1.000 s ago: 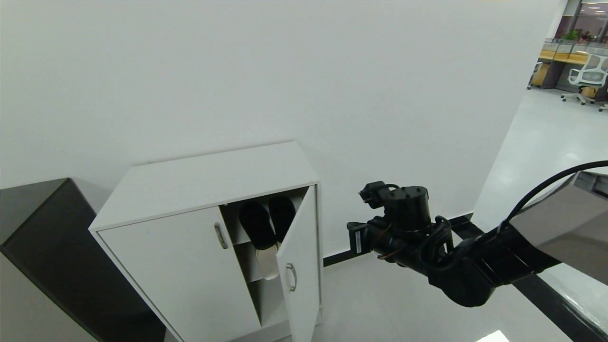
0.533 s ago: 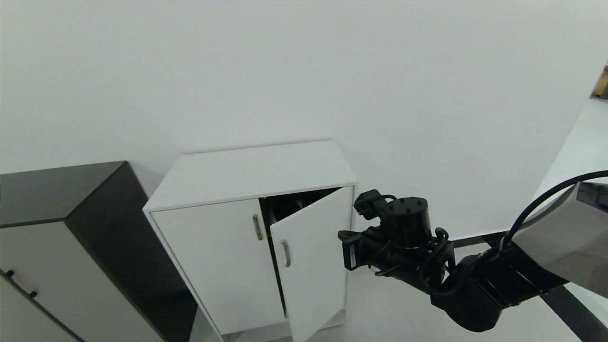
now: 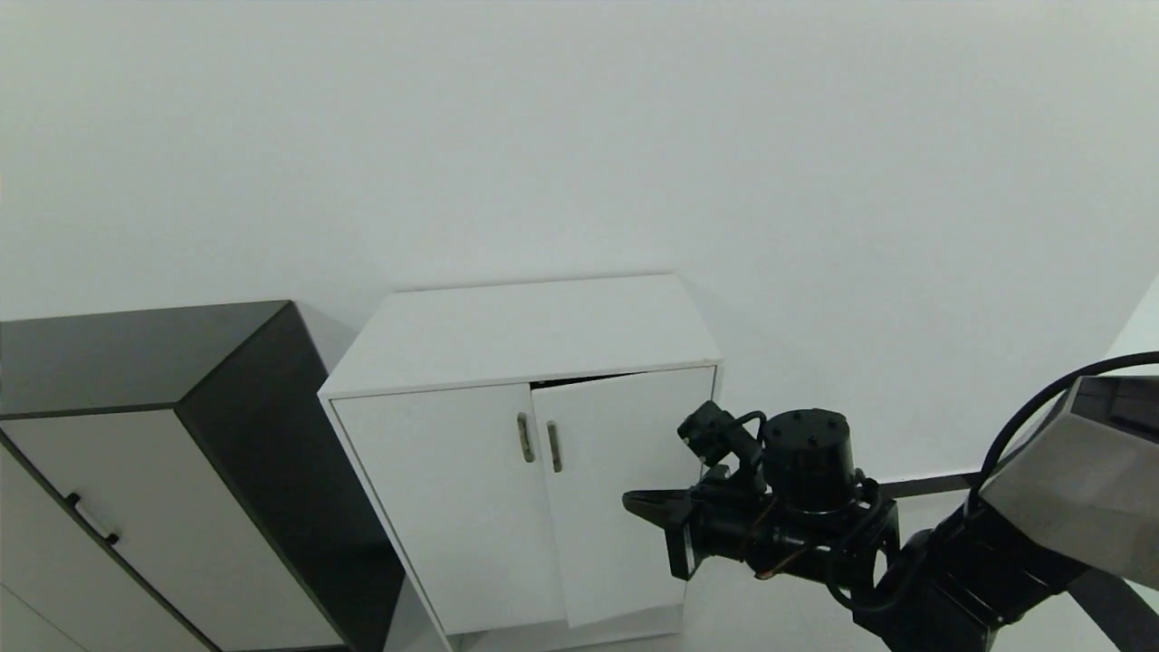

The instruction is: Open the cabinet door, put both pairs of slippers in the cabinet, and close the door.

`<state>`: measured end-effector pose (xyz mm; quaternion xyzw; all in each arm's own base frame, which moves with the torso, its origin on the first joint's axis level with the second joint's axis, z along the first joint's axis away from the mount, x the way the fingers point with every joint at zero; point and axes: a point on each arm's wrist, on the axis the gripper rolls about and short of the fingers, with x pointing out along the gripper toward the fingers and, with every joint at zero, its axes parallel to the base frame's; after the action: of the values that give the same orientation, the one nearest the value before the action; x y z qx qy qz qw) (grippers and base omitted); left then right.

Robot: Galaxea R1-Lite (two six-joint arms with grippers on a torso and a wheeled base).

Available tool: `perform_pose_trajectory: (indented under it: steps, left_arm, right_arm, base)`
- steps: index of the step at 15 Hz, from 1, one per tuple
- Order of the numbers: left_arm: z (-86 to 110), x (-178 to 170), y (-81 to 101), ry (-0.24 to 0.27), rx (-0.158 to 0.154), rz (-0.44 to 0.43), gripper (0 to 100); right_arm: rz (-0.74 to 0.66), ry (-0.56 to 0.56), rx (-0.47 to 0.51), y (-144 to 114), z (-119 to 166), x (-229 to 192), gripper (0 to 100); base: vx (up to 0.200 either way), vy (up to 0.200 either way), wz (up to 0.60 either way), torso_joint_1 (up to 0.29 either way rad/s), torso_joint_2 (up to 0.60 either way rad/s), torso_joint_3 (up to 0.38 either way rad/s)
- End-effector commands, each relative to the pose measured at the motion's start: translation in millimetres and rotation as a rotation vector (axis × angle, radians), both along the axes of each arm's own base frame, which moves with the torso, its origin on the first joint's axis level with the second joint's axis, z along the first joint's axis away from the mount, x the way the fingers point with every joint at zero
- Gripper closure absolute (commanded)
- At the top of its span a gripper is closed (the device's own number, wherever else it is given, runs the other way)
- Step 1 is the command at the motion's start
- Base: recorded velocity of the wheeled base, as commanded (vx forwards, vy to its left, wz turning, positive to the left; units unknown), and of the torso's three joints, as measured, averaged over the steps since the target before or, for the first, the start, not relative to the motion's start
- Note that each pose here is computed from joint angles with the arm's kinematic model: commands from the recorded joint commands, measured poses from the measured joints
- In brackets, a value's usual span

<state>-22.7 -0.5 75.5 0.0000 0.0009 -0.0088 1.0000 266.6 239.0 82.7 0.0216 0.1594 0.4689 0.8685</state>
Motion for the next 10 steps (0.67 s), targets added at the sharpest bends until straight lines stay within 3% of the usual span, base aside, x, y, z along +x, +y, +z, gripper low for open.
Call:
perform_pose_trajectory:
  steps: [1, 7, 10]
  left_arm:
    - [0.0, 0.0, 0.0, 0.0, 0.0, 0.001, 100]
    - [0.0, 0.0, 0.0, 0.0, -0.002, 0.001, 100]
    - [0.0, 0.0, 0.0, 0.0, -0.002, 0.001, 100]
  right_arm:
    - [-0.006, 0.017, -0.017, -1.2, -9.0, 3.3, 100]
    - [-0.006, 0.038, -0.035, 12.9, -31.8, 19.9, 100]
    - [-0.006, 0.042, -0.036, 21.3, -42.8, 29.8, 100]
  base:
    - [0.2, 0.0, 0.0, 0.012, 0.01, 0.002]
    - [0.2, 0.0, 0.0, 0.006, 0.0, 0.0]
    - [0.0, 0.0, 0.0, 0.0, 0.0, 0.0]
